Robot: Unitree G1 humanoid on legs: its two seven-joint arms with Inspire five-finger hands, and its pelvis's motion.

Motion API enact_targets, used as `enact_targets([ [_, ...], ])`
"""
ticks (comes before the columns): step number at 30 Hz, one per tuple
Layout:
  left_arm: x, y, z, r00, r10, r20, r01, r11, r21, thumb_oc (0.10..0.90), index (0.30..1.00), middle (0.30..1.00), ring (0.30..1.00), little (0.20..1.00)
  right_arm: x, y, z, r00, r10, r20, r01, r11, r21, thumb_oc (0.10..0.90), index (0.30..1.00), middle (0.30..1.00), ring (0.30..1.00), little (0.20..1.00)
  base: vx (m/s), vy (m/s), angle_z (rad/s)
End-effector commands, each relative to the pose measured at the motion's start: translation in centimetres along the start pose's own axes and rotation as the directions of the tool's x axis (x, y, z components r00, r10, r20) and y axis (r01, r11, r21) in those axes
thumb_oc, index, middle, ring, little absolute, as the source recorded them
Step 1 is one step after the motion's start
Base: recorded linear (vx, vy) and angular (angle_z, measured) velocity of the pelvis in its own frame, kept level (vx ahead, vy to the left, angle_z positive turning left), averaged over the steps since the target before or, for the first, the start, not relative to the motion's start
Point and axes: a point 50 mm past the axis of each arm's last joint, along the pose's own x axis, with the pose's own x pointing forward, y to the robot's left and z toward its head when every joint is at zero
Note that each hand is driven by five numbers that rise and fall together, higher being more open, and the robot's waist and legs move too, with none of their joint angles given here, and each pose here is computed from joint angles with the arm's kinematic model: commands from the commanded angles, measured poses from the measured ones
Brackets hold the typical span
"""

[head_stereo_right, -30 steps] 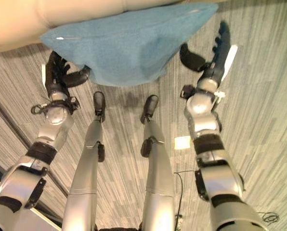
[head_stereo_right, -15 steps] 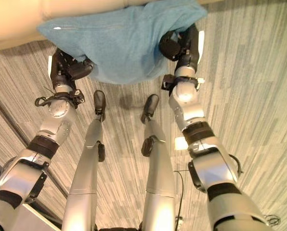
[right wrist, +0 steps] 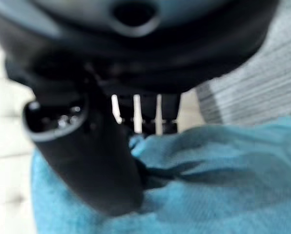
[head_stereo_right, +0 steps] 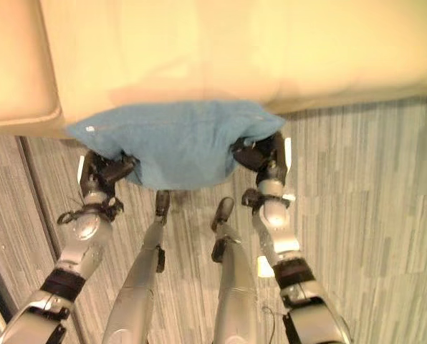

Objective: Pick up all the scattered cushions and arrange them neatly on the sofa.

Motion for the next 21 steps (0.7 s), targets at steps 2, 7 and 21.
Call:
enact_targets([
  [2, -1.0, -6.5, 3.8, 0.908, -0.334, 0.253, 0.354, 0.934, -0.038, 0.4, 0.3, 0.3, 0.3, 0.3, -1.9, 4.7, 3.3, 0.942, 0.243, 0.233, -0.254, 0.967, 0.019, 0.4, 0.3, 0.3, 0.3, 0.3, 0.16, -0.12, 0.09],
  [7, -2.4, -4.4, 3.9, 0.91, -0.317, 0.268, 0.332, 0.943, -0.013, 0.4, 0.3, 0.3, 0.3, 0.3, -3.4, 3.4, 3.8, 0.937, 0.232, 0.261, -0.238, 0.971, -0.011, 0.4, 0.3, 0.3, 0.3, 0.3, 0.15, -0.105, 0.15],
  [21, -4.5, -2.7, 1.7, 0.937, -0.311, 0.16, 0.315, 0.949, -0.002, 0.4, 0.3, 0.3, 0.3, 0.3, -4.5, 2.0, 3.4, 0.954, 0.204, 0.221, -0.203, 0.979, -0.029, 0.4, 0.3, 0.3, 0.3, 0.3, 0.2, 0.013, 0.05],
])
